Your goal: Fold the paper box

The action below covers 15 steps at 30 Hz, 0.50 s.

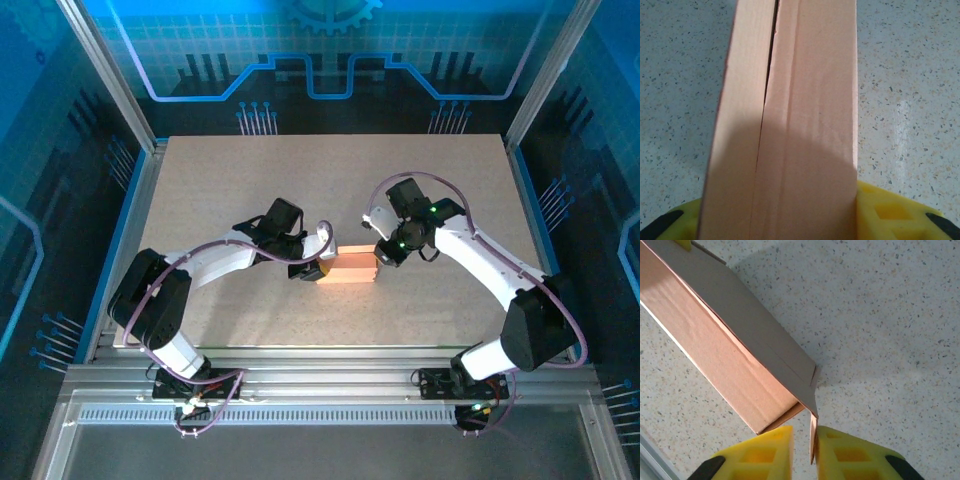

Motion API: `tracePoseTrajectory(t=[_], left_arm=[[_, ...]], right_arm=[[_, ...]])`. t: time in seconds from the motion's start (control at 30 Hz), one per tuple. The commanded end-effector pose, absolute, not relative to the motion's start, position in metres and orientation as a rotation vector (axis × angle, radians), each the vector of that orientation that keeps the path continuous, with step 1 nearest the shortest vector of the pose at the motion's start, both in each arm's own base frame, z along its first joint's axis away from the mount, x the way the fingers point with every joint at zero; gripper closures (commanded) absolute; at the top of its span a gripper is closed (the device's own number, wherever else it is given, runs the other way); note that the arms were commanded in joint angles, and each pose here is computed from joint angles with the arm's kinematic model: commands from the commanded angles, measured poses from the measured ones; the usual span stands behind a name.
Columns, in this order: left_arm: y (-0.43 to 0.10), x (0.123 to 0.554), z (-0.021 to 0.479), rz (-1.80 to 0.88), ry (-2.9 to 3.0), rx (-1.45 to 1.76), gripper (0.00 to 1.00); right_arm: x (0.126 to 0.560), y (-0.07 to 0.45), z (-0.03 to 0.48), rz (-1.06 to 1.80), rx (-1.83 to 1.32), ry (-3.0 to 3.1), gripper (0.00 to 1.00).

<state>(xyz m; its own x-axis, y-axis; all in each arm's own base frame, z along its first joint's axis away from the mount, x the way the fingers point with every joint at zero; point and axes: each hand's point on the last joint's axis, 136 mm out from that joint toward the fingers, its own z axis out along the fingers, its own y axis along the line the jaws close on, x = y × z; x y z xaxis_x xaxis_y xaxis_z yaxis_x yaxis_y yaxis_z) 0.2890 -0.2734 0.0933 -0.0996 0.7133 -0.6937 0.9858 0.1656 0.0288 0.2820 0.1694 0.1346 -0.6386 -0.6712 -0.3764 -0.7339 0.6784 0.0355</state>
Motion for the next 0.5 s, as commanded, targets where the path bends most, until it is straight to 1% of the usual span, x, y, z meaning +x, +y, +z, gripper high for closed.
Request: tracePoseTrajectory(t=[0.0, 0.1, 0.2, 0.23, 0.47], left_arm=[[-0.2648, 0.2810, 0.0772, -0.635, 1.969, 1.627, 0.66], [-0.2652, 0.2808, 0.0768, -0.639, 1.970, 1.629, 0.66], [-0.2652, 0.2803, 0.0770, -0.640, 1.970, 1.633, 0.67], [-0.2649, 0.2804, 0.0768, -0.639, 1.972, 1.631, 0.66], [-0.2656, 0.2816, 0.0777, -0.641, 1.984, 1.620, 0.66]], right_arm=[[0.2769, 0.1693, 0.1363, 0.259, -1.133, 2.584, 0.85], [0.2765, 0.1698, 0.1358, 0.263, -1.129, 2.586, 0.97], [0.2757, 0.1702, 0.1353, 0.270, -1.125, 2.589, 0.98], [0.2754, 0.1704, 0.1351, 0.273, -1.122, 2.589, 1.00], [0.2779, 0.1762, 0.1370, 0.313, -1.061, 2.579, 1.00]])
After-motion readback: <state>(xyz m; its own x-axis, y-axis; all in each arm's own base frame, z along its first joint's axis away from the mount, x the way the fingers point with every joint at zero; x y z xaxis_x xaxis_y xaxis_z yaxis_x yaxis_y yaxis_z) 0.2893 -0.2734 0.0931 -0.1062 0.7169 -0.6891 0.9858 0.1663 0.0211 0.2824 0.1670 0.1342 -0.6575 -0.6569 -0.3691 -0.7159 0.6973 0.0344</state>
